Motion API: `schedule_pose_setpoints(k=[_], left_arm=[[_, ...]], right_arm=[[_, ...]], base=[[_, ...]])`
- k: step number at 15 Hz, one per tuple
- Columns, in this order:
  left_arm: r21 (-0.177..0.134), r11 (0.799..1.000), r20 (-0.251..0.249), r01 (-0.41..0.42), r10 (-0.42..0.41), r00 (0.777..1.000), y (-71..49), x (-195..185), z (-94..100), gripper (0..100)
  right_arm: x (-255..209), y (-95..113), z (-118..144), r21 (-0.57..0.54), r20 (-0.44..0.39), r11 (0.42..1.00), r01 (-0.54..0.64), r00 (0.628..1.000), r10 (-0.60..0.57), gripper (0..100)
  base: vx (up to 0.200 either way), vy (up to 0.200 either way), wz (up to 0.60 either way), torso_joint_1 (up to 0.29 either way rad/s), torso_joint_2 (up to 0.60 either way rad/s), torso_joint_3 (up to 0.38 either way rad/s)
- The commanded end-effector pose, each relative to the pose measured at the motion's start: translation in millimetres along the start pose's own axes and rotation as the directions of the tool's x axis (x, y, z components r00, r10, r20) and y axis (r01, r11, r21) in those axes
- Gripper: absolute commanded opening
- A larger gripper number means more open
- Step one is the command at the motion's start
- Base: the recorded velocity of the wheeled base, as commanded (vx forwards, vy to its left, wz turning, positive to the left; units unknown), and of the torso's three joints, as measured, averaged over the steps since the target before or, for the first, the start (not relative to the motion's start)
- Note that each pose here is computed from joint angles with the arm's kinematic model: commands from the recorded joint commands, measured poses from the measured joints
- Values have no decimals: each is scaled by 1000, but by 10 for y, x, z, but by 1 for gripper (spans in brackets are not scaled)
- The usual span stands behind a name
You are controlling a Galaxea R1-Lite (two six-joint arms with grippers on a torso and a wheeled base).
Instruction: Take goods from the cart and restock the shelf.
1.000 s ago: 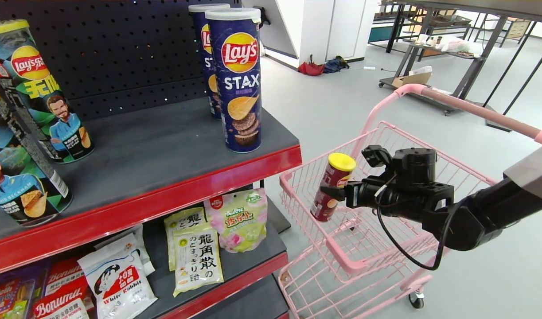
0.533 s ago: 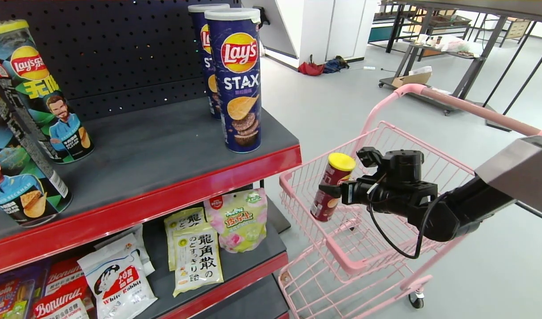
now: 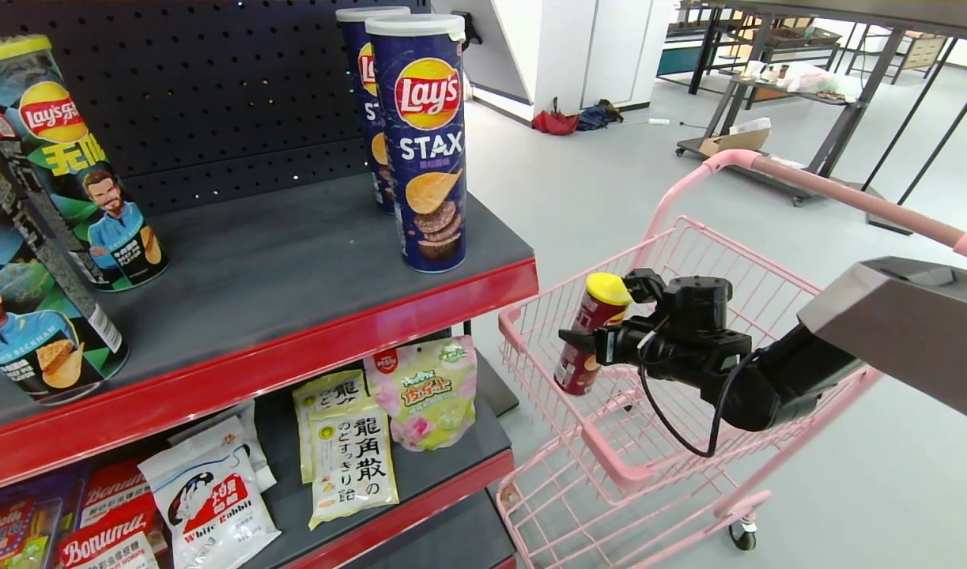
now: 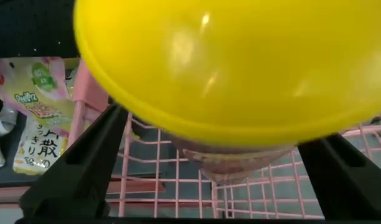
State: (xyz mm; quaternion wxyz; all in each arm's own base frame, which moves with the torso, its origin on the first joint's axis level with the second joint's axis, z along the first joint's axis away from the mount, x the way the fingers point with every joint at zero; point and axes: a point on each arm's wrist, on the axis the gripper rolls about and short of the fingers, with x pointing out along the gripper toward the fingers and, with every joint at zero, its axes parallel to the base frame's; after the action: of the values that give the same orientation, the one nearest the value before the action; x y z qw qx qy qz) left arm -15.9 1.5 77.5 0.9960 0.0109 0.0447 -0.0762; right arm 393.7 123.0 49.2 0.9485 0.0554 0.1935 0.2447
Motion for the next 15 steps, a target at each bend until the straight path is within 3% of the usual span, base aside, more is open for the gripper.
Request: schedule_pose_setpoints(k=[1,2,3,8,10,12,15], left_arm=[[0,1000,-1,0,0,1000,0,1,0,100],[0,1000,-1,0,0,1000,0,1,0,100],[0,1000,-1,0,0,1000,0,1,0,100],[0,1000,-1,0,0,1000,0,1,0,100],[0,1000,-1,0,0,1000,0,1,0,100],[-2,1000,-1,0,0,1000,0,1,0,100],[0,1000,-1,0,0,1000,0,1,0,100]], right_arm=[[50,-19,-51,3,-2,1000,0,1000,0,100],[71,-25,-57,-3,9,1000,0,1000,0,100],[109,-30,-76,-8,22,1000,-3,1000,3,0],[154,38,-84,-20,41,1000,-20,999,20,0],[70,75,31,-36,72,999,-7,997,9,0],[-163,133,361,-63,137,998,22,991,-13,0],[-911,337,1034,-122,232,988,91,971,-61,0]], base=[[0,0,0,0,0,0],[0,0,0,0,0,0],[0,0,0,0,0,0],[0,0,0,0,0,0],[0,0,0,0,0,0],[0,0,0,0,0,0],[0,0,0,0,0,0]])
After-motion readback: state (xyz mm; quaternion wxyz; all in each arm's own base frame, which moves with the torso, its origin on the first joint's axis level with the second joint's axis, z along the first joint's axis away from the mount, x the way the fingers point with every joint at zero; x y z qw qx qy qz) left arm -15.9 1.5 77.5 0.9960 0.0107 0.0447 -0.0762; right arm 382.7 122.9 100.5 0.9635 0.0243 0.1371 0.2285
